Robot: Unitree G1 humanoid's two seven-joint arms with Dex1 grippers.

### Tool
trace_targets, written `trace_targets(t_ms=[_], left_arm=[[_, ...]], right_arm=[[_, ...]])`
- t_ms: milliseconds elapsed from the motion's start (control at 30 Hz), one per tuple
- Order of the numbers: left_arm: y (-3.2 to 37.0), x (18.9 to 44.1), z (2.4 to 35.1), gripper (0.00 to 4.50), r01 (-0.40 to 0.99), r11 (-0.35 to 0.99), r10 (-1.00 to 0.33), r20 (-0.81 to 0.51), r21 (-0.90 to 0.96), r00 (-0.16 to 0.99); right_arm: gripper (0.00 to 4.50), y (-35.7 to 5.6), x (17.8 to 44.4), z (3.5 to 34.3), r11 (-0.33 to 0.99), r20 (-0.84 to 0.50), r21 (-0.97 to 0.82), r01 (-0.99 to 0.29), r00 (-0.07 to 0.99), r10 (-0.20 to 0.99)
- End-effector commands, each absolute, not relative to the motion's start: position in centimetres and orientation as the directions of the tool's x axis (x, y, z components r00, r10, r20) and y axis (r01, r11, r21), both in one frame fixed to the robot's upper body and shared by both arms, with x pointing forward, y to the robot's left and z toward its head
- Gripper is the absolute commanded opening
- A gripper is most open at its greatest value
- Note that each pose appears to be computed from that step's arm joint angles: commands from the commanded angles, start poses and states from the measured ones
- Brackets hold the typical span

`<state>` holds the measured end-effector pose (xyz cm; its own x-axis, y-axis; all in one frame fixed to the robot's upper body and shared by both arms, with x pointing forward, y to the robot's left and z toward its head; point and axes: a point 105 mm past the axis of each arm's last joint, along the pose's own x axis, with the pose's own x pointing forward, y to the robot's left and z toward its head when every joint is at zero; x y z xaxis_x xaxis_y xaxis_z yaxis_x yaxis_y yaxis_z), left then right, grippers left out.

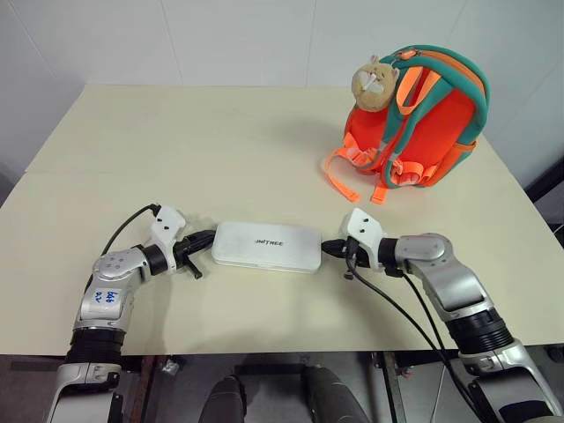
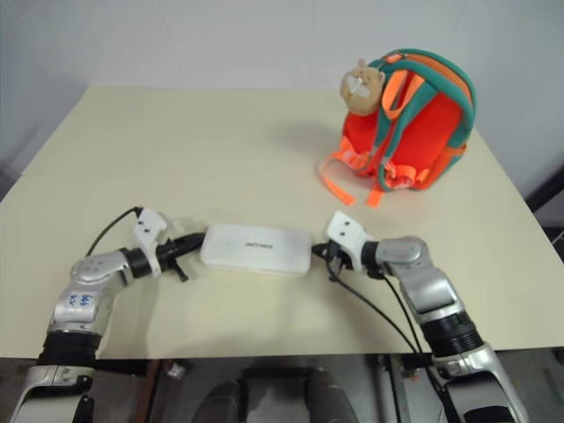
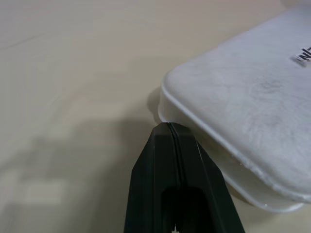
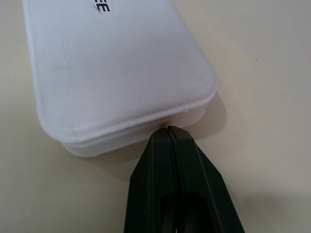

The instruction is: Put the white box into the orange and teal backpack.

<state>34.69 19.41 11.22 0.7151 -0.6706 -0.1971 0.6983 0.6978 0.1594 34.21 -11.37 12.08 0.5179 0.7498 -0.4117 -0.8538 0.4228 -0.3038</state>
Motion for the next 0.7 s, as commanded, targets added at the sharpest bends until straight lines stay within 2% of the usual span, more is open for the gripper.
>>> trace_targets(t_ms=[33,400,700], left_arm=[[17.2,33.8,11.5,0.00,0.751,0.646,-0.731,-0.171,0.137,0.661],[14.2,32.4,10.6,0.00,0.796,0.599,-0.776,-0.182,0.092,0.604],[16.0,32.1,11.4,0.00,0.782,0.619,-0.755,-0.219,0.076,0.619]], right_arm=[[0.03,-13.6,34.1,13.3,0.436,-0.404,-0.314,-0.844,0.534,0.743],[0.03,-17.2,34.0,12.9,0.482,-0.428,-0.299,-0.824,0.567,0.704],[0.03,-18.0,34.2,13.9,0.520,-0.406,-0.251,-0.816,0.577,0.709]])
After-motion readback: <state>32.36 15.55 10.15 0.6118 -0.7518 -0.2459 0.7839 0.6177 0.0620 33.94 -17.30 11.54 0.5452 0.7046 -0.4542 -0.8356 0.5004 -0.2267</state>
